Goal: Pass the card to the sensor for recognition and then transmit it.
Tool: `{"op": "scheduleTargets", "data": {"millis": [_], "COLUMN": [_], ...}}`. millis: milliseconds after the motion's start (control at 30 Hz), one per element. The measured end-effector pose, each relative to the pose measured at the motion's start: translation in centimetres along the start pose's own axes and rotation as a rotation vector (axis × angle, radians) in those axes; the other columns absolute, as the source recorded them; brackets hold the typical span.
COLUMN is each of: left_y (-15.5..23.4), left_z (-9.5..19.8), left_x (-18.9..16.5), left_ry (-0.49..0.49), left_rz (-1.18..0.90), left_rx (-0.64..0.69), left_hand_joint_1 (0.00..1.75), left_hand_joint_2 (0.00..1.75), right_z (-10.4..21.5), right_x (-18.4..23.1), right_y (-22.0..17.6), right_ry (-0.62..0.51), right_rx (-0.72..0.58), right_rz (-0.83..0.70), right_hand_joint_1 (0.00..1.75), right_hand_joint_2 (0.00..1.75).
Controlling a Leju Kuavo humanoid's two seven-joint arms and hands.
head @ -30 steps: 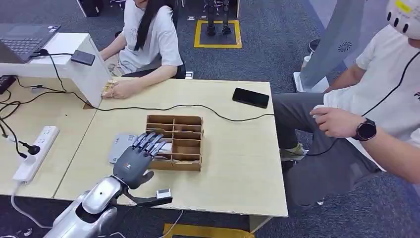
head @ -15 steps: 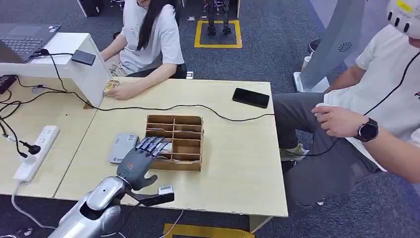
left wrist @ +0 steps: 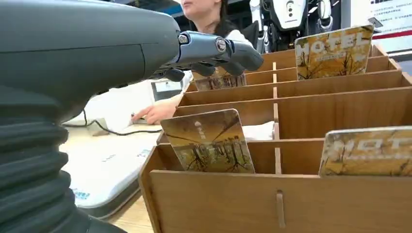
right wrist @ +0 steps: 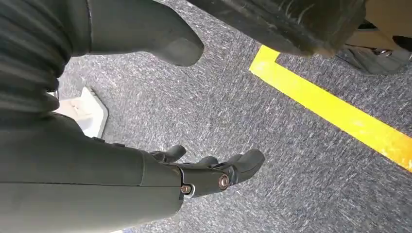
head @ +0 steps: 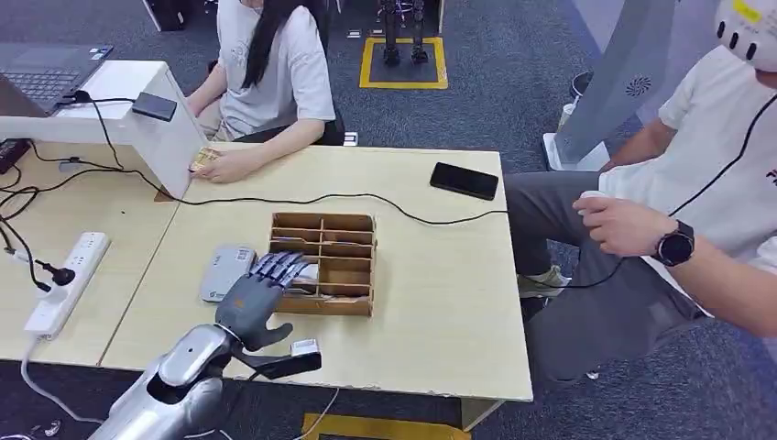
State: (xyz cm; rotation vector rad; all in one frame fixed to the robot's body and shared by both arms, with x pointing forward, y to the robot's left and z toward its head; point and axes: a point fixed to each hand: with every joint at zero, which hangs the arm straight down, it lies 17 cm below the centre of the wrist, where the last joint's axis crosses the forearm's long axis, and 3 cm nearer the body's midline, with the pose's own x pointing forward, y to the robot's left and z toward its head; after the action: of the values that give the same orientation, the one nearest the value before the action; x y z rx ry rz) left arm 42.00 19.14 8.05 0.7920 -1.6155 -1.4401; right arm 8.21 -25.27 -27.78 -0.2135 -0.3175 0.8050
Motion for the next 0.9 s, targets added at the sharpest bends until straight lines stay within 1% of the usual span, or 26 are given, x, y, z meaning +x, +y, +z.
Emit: {"op": "scheduleTargets", "data": {"millis": [367, 900], "left_y": [0.3, 0.5], "left_z": [-0.2, -0.1], "left_x": [-0.2, -1.3], "left_ry": [0.012, 0.040], "left_rz": [0.013, 0.022], "left_rx": [0.010, 0.014], "left_hand_joint_1": [0.00, 0.00], "left_hand_joint_2": [1.75, 1.75], "right_z": [0.0, 0.0], "right_x": [0.0, 0.0], "right_y": [0.0, 0.0], "right_ry": [0.000, -0.001], "right_rx": [0.000, 0.000], "right_rz": [0.001, 0.003], "right_hand_joint_1": [0.00, 0.00], "right_hand_joint_2": [1.75, 1.75]}}
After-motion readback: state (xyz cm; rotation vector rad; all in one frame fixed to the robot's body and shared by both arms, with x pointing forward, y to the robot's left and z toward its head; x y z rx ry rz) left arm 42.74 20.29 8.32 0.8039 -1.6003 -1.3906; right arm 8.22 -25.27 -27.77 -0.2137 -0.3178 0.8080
